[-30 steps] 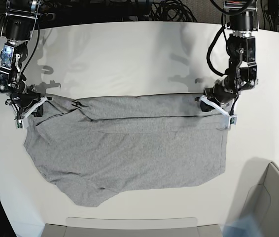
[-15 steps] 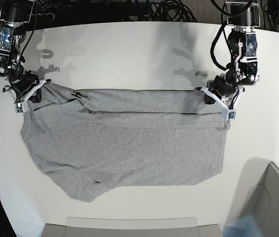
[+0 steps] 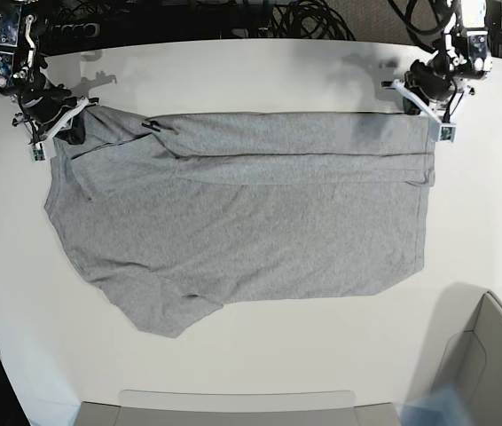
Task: Fold the T-shirt properly
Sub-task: 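Release the folded edge and raise both grippers back, then grasp the folded shirt edge with both grippers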
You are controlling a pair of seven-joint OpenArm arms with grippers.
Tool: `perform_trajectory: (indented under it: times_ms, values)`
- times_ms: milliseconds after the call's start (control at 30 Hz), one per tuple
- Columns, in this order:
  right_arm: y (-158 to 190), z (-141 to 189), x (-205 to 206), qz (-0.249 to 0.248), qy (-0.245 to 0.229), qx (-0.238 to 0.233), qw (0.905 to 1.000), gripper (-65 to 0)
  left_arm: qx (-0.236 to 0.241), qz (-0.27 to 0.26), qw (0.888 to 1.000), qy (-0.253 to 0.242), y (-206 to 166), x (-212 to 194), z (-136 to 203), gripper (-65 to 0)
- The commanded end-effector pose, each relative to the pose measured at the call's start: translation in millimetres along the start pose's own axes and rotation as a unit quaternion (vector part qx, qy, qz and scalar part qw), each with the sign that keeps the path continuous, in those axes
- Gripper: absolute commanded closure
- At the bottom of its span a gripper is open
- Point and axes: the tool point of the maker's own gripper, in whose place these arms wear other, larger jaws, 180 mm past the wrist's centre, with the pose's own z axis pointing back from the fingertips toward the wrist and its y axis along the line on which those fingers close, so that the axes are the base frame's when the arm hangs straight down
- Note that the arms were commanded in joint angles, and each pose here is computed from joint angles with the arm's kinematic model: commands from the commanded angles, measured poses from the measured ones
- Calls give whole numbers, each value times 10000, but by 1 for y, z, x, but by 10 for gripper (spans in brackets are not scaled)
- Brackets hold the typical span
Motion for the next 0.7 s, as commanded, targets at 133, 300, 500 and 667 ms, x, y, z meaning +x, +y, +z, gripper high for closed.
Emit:
perform_trajectory:
  times_ms: [133,300,500,667]
  values:
    - [-1,19,-48,257,850,-12,9961,0,383,11,9989,259,25,-25,24,0]
    - [4,31,-18,394,365,-85,9985,0,390,-10,9980,-505,15,16,45,0]
    - [0,27,27,440,-172,-192,9987,0,-424,-118,9870,-1546,-54,113,26,0]
    - [0,24,40,417,-323,-188,9984,0,-794,-259,9844,-1549,-85,143,3,0]
